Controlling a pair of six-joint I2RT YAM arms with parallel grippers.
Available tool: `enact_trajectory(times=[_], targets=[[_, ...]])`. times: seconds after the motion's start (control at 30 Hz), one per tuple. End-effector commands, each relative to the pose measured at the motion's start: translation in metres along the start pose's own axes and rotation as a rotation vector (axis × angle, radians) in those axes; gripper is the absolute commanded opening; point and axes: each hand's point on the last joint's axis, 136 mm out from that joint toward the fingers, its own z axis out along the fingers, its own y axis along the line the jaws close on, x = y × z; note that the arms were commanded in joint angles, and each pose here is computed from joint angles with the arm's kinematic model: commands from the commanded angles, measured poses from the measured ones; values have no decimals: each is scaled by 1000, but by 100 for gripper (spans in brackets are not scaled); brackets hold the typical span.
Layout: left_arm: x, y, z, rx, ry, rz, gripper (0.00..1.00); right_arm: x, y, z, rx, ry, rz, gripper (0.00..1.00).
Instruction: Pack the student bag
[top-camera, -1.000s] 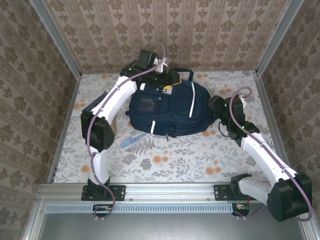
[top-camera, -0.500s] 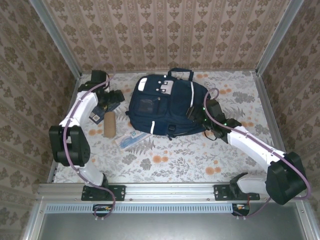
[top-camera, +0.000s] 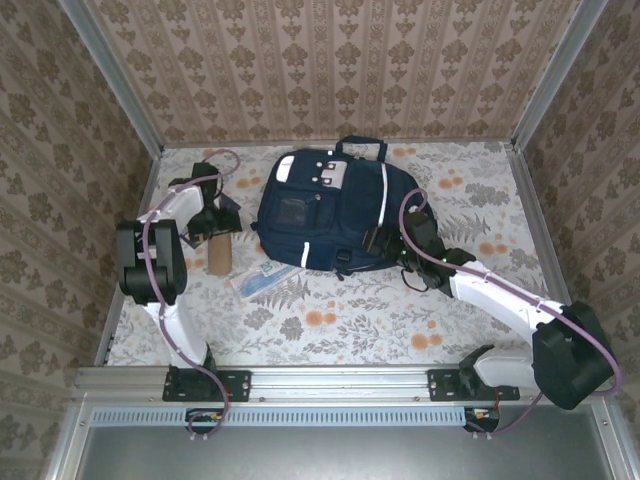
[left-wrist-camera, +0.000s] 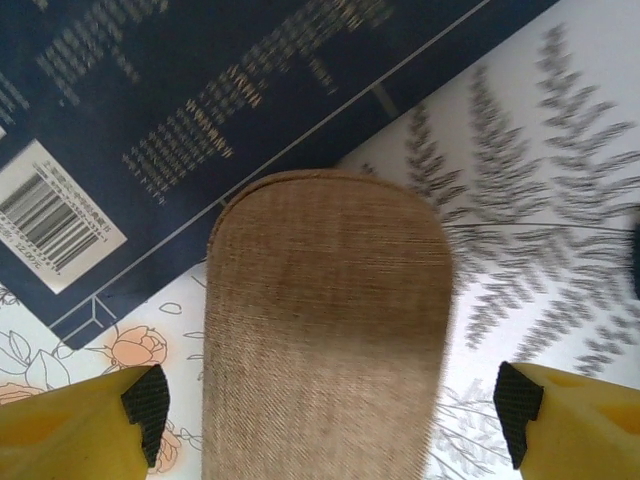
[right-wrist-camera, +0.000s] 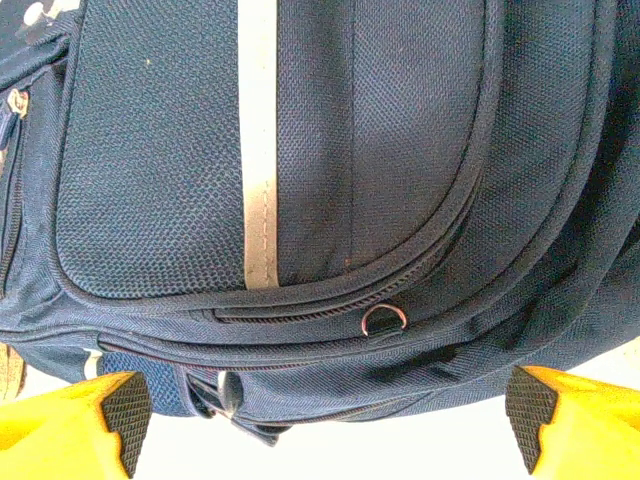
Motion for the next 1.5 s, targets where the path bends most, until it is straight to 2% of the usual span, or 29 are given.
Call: enact_trajectory(times=[0.0,0.2,0.4,0.5,0.63,0.9,1.0,1.13,1.27,1.47], targets=[[18,4,19,10,72,25,87,3,8,-2,-48,2,10,94],[26,-6,32,74,99,14,83,7,9,1,-61,18,12,93],[23,-6,24,79,82,-12,55,5,17,-4,-92,22,25,92],[20,-5,7,87,44,-33,49,2,21,-10,-104,14,21,91],[17,-11,-26,162,-32,-100,48,4,37,-19,-159,20,-11,91],[23,-47,-136,487,-243,-345,48,28,123,-49,-420,35,-207,90],[36,-62,-162,573,-289,-450,48,40,158,-58,-523,44,-251,91],[61,-86,-180,617,-285,-526,49,53,193,-62,-621,71,-245,91],[88,-119,-191,664,-199,-512,50,60,219,-61,-706,110,-204,95],[106,-132,-206,734,-173,-520,50,78,240,-63,-754,152,-241,96]])
